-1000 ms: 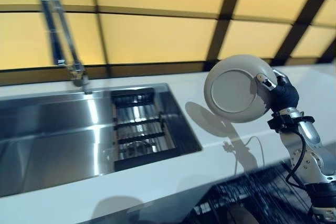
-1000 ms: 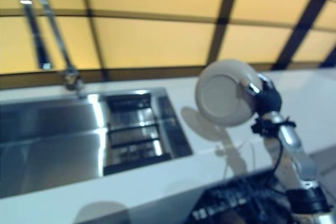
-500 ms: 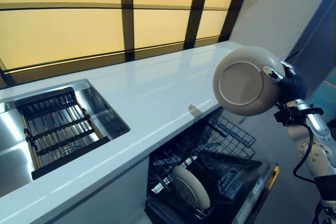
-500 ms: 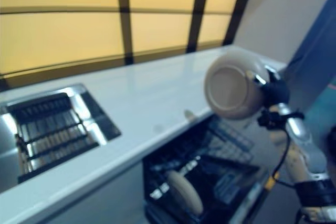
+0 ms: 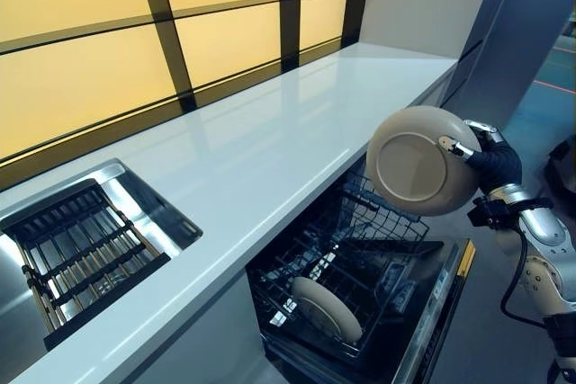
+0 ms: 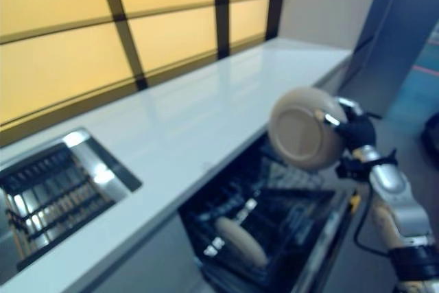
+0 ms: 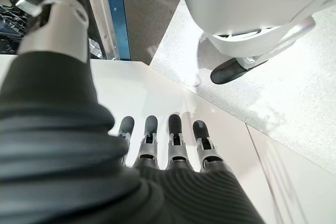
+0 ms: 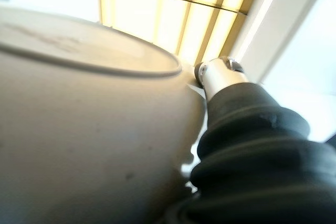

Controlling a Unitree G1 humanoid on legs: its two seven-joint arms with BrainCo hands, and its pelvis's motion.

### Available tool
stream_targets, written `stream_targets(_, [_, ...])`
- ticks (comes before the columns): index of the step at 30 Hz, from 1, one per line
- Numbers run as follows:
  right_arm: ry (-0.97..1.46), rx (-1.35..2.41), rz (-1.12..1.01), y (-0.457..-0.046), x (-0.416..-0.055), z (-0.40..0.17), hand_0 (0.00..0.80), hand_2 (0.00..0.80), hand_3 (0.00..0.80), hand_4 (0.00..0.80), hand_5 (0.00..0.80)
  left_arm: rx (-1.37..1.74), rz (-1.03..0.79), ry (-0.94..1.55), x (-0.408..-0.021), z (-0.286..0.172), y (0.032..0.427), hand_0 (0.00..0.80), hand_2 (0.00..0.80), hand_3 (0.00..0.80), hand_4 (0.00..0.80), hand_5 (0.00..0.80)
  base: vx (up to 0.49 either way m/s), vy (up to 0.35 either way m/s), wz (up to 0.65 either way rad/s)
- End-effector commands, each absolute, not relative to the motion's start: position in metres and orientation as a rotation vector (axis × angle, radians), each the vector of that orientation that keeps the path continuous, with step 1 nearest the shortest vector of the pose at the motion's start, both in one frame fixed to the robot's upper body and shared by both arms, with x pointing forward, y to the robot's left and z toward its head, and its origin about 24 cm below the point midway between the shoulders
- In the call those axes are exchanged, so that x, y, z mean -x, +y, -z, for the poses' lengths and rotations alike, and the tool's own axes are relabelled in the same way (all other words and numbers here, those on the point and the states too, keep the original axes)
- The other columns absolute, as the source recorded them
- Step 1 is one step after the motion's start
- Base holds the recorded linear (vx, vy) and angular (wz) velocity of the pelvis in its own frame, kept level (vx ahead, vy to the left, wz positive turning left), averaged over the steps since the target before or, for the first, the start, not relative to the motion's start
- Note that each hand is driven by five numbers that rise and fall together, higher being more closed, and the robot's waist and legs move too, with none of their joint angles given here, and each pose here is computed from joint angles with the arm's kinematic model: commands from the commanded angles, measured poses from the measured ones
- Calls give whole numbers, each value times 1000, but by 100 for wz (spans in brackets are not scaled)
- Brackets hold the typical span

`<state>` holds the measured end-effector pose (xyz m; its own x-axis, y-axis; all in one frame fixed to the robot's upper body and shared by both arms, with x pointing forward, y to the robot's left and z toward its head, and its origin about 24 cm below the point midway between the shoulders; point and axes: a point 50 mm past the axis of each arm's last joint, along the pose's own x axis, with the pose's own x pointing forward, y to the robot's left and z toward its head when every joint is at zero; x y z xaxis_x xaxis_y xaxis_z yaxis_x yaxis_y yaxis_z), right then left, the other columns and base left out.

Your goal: Take plates into dishwasher

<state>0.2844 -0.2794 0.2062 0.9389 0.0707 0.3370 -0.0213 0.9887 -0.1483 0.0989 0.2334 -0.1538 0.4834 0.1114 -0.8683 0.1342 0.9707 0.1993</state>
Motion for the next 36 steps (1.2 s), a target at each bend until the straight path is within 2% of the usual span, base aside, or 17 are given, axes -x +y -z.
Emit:
stream_targets(1, [-501, 230, -29, -285, -276, -234, 800, 800, 800, 800, 800, -301, -5, 1020, -112, 146, 249, 0, 0, 0, 0, 0, 0, 0, 0])
stream_targets(7, [-384, 283, -19, -287, -276, -198, 800, 800, 800, 800, 800, -314, 17, 999, -117, 145, 247, 0, 0, 0, 0, 0, 0, 0, 0])
stream_targets(25, [-206, 653, 16, -292, -282, -154, 800, 800, 800, 800, 800, -345, 43, 979, -123, 141, 248, 0, 0, 0, 0, 0, -19, -17, 2])
stream_targets(36, [-225, 798, 77, -263, -277, -118, 800, 800, 800, 800, 800, -341, 89, 974, -123, 144, 233, 0, 0, 0, 0, 0, 2, 0, 0])
